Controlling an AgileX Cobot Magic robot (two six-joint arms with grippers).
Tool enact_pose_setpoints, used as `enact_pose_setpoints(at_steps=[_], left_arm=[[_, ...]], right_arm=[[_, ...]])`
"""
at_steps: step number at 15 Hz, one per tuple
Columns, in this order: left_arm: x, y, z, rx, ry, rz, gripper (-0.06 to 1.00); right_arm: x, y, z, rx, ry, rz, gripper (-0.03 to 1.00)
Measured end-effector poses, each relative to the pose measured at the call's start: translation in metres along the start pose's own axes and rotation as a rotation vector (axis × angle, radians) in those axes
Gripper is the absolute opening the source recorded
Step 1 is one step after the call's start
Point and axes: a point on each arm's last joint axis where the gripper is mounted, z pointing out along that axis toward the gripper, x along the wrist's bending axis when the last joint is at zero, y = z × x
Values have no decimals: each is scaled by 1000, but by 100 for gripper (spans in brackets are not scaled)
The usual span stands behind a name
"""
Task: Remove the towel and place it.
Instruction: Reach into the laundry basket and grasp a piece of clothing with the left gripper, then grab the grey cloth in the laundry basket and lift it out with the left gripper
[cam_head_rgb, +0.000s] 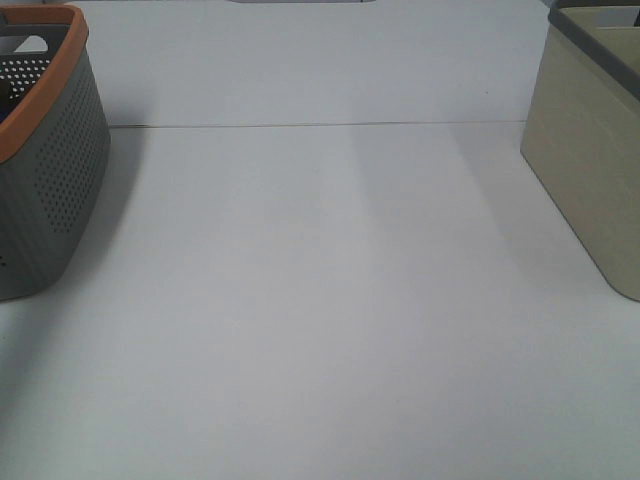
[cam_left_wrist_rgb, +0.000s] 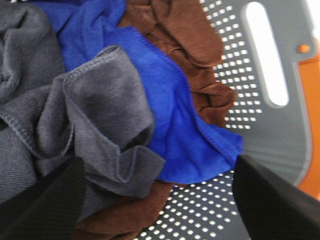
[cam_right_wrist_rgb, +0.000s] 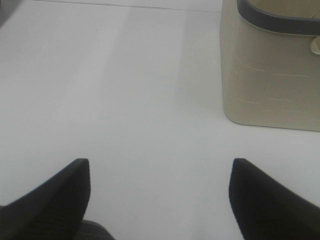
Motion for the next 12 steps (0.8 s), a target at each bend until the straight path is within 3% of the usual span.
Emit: enact_pose_setpoints(at_steps=[6, 12], left_arm=[[10, -7, 33, 4, 79, -70, 75], [13, -4, 41, -60, 92, -111, 72]], right_arm=[[0, 0, 0, 0, 0, 4, 76], [0, 0, 0, 0, 0, 17, 76]])
